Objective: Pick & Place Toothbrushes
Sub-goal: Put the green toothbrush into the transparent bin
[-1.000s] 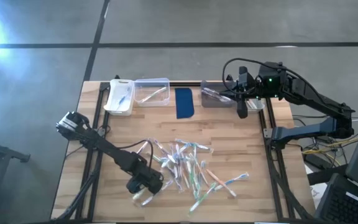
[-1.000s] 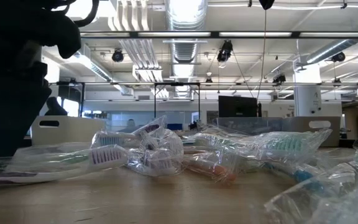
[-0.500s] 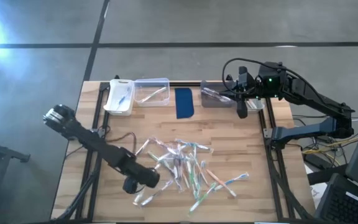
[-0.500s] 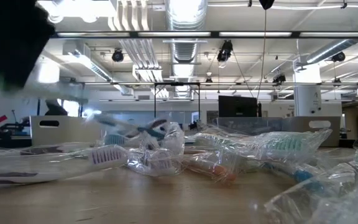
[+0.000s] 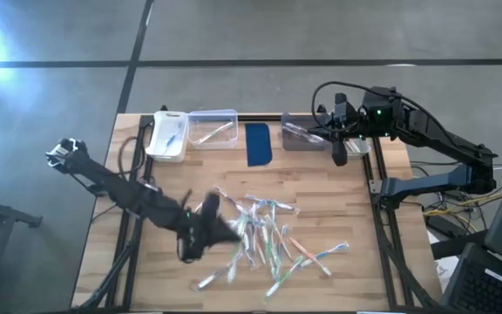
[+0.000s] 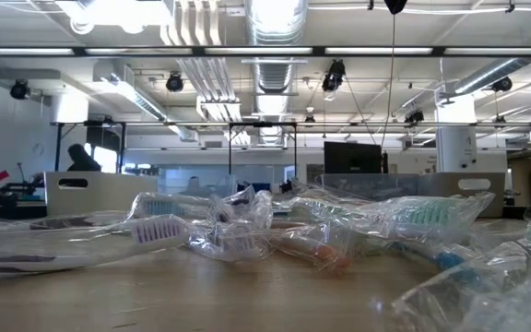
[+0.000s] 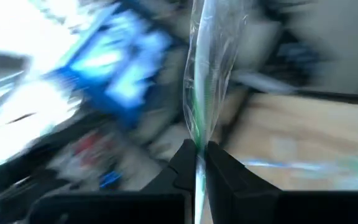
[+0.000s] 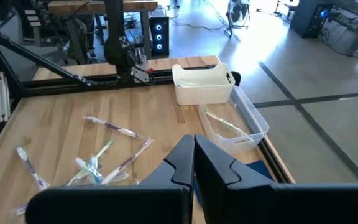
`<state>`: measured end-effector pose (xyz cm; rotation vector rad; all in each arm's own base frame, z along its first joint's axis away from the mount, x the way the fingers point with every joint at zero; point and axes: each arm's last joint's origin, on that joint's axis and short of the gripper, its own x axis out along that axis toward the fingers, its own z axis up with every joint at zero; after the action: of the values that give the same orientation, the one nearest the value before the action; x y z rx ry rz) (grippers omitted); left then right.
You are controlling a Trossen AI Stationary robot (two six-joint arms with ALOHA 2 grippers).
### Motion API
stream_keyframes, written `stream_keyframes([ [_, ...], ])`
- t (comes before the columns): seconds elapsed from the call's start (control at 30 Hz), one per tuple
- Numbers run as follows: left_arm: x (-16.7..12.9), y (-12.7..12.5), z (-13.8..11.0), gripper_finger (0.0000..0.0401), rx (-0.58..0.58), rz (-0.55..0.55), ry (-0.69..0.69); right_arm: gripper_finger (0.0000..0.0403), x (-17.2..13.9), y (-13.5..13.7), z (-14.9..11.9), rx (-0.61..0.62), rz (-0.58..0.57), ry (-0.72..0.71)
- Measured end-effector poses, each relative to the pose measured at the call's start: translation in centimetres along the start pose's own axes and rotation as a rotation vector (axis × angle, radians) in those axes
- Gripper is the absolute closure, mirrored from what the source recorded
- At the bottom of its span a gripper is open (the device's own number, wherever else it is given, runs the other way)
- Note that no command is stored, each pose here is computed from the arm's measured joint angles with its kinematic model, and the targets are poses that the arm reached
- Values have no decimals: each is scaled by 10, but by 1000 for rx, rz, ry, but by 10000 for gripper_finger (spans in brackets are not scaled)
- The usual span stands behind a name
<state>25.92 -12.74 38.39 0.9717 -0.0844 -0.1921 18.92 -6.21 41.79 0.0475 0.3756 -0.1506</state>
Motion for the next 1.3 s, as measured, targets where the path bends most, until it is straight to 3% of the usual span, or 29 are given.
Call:
stream_keyframes([
  [0.2, 1, 74, -2, 385, -89, 395, 164, 394, 0, 0, 0, 0, 0, 0],
  [0.37, -14, 143, -30, 385, -234, 685, 280, 394, 0, 0, 0, 0, 0, 0],
  [0.57, -48, 203, -77, 385, -463, 847, 465, 394, 0, 0, 0, 0, 0, 0],
  [0.83, -73, 226, -159, 385, -739, 769, 793, 394, 0, 0, 0, 0, 0, 0],
  [1.1, -67, 206, -236, 385, -880, 623, 1180, 394, 0, 0, 0, 0, 0, 0],
  [1.3, -55, 185, -286, 385, -957, 524, 1372, 394, 0, 0, 0, 0, 0, 0],
])
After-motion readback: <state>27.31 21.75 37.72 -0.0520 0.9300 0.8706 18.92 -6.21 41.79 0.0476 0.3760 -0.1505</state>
